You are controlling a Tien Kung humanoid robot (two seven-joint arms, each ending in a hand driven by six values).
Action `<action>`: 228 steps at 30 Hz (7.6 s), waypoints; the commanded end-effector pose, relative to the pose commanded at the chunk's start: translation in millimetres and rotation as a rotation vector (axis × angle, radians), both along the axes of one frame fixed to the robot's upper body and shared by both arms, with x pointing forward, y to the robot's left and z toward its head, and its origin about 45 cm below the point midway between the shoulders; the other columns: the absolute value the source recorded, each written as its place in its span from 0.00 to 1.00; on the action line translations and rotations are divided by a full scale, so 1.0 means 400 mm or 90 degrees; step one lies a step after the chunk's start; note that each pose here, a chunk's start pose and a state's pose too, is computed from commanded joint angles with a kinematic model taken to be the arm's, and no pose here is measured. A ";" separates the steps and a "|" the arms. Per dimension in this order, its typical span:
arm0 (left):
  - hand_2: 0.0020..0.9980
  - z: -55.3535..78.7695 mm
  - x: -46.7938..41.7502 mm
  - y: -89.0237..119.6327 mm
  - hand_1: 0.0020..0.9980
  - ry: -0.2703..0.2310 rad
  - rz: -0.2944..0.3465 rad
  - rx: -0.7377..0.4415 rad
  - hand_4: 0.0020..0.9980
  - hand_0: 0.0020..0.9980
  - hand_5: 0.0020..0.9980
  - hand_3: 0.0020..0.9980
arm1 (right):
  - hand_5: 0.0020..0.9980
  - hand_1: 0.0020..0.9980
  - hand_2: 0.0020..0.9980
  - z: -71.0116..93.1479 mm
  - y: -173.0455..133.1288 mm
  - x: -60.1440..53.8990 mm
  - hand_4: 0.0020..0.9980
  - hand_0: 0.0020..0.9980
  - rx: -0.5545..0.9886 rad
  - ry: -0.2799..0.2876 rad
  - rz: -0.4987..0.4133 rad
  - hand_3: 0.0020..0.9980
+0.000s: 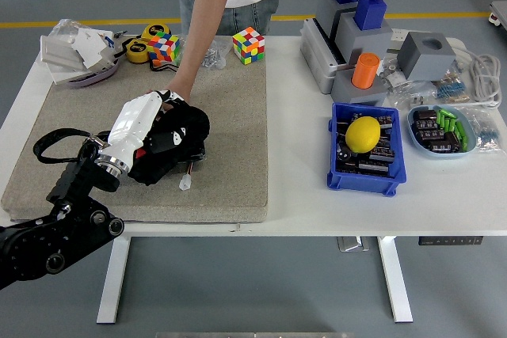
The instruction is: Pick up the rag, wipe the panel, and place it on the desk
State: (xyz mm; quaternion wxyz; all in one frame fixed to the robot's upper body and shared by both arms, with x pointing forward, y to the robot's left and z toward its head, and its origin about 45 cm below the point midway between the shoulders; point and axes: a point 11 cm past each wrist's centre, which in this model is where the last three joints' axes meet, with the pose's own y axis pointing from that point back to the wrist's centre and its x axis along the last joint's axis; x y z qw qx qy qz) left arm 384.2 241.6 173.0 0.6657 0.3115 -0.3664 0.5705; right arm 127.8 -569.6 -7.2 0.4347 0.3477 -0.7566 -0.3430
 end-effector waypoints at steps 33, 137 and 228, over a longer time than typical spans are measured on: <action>0.55 -0.014 -0.009 0.089 0.15 0.002 0.045 0.020 0.46 0.22 0.00 0.56 | 0.59 0.63 0.70 -0.006 0.003 -0.010 0.98 0.76 0.003 0.002 -0.006 0.60; 0.55 -0.014 -0.006 0.104 0.14 0.001 0.047 0.035 0.46 0.20 0.00 0.56 | 0.59 0.63 0.70 0.006 -0.011 -0.005 0.98 0.76 -0.003 0.002 -0.002 0.60; 0.55 -0.027 -0.073 0.338 0.14 -0.005 0.194 0.052 0.46 0.20 0.00 0.56 | 0.59 0.62 0.70 -0.005 -0.006 -0.028 0.98 0.76 0.002 0.009 -0.011 0.60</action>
